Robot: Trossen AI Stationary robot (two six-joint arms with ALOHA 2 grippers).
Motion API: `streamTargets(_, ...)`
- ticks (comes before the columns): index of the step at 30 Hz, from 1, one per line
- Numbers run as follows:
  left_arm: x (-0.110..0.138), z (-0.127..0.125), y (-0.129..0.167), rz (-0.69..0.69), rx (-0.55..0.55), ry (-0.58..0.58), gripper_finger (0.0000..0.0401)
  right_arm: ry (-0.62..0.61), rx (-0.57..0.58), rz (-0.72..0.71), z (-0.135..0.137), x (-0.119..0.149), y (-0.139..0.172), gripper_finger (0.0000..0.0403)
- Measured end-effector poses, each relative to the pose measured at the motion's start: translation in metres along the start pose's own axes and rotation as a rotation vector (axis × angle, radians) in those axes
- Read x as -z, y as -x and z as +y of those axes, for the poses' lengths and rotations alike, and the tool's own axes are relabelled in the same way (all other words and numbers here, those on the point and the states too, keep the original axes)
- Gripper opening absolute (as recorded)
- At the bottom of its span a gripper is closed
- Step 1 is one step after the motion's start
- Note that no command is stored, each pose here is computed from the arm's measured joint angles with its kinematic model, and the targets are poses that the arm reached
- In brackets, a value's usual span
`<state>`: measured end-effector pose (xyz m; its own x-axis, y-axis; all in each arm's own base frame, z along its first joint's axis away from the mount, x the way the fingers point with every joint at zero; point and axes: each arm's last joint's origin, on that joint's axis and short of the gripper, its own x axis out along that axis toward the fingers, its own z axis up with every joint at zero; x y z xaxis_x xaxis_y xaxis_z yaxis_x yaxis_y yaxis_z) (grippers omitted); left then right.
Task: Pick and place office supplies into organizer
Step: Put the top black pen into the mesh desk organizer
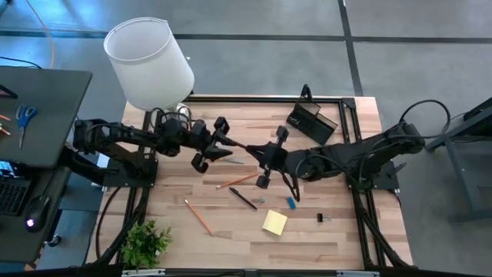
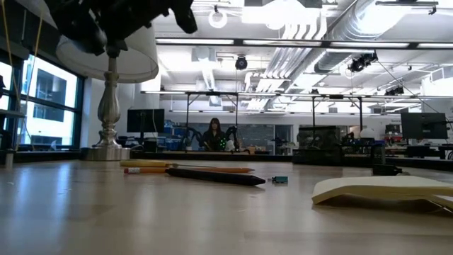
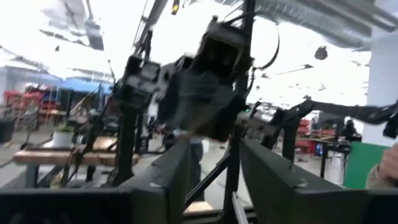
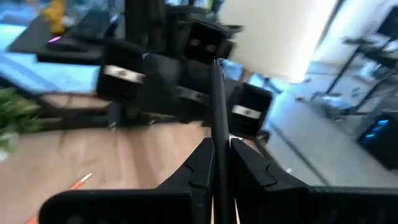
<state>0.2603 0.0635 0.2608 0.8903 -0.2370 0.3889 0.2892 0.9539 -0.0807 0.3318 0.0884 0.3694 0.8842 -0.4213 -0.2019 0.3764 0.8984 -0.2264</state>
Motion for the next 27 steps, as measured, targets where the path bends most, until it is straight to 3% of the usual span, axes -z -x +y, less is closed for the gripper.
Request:
streamTargets(10, -0.004, -0.008, -0.004, -0.089, -0.055, 0.014, 0.0243, -0.065, 0.009, -0.227, 0.014, 0.025, -0.002, 0.0023)
streamTargets(18, -0.005, -0.007, -0.004, -0.102, -0.078, 0.023, 0.0252, -0.131, 0.010, -0.287, 0.012, 0.057, -0.008, 0.0023)
streamTargets(27, 0.006, 0.001, -0.003, -0.031, -0.246, 0.050, 0.0250, -0.184, 0.013, -0.285, -0.002, 0.083, -0.020, 0.0023)
